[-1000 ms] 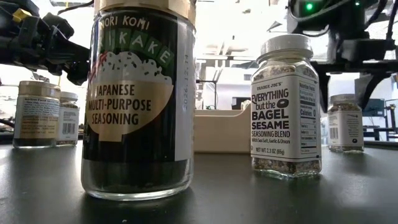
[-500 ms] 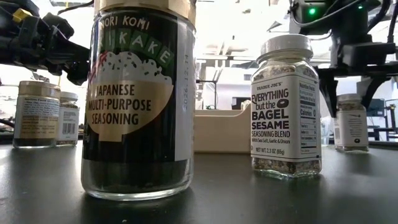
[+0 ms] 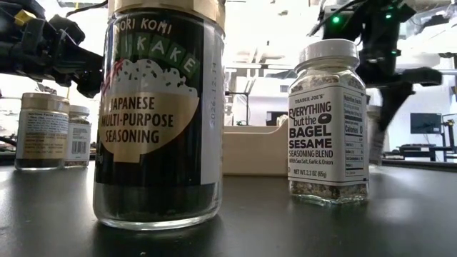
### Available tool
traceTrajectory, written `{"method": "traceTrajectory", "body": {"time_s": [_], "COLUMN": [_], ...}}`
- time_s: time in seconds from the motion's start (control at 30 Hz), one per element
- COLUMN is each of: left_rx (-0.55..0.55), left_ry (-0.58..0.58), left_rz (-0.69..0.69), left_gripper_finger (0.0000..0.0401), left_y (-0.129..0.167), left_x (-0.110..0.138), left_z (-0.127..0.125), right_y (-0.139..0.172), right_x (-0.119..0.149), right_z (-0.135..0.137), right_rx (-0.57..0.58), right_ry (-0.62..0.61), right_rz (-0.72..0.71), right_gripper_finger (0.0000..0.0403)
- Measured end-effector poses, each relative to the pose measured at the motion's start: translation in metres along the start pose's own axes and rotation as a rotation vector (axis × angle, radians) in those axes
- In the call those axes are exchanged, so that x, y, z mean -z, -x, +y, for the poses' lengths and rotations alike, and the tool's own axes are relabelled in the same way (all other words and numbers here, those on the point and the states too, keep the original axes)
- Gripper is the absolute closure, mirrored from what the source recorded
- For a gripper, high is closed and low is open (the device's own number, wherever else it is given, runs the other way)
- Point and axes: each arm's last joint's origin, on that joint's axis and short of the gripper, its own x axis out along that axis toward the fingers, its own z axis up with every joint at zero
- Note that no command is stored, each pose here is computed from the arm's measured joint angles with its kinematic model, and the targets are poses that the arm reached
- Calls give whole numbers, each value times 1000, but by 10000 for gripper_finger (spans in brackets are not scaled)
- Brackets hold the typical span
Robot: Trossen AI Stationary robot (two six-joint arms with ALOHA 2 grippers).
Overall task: Sort spices by type
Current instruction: Put the white seasoning bottle into the transparent bin
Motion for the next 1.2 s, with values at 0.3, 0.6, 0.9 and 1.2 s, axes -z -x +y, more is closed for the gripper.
{"method": "traceTrajectory", "body": {"time_s": [0.3,0.6,0.9,1.2], "left_rx": [0,0,0,0], "left_ry": [0,0,0,0], "left_rz": [0,0,0,0], "left_gripper_finger": [67,67,67,67], "left_y": [0,0,0,0], "left_x": [0,0,0,0], "left_z": [0,0,0,0], "right_y": [53,116,89,50], "right_x": [-4,3,25,61], "right_z": [-40,-105,-173,-203], "right_rx": [0,128,1,-60], "right_ry": [-390,-570,-598,-609], "right_rz": [-180,-265,-12,69], "right_gripper_finger": [180,172,179,179]}}
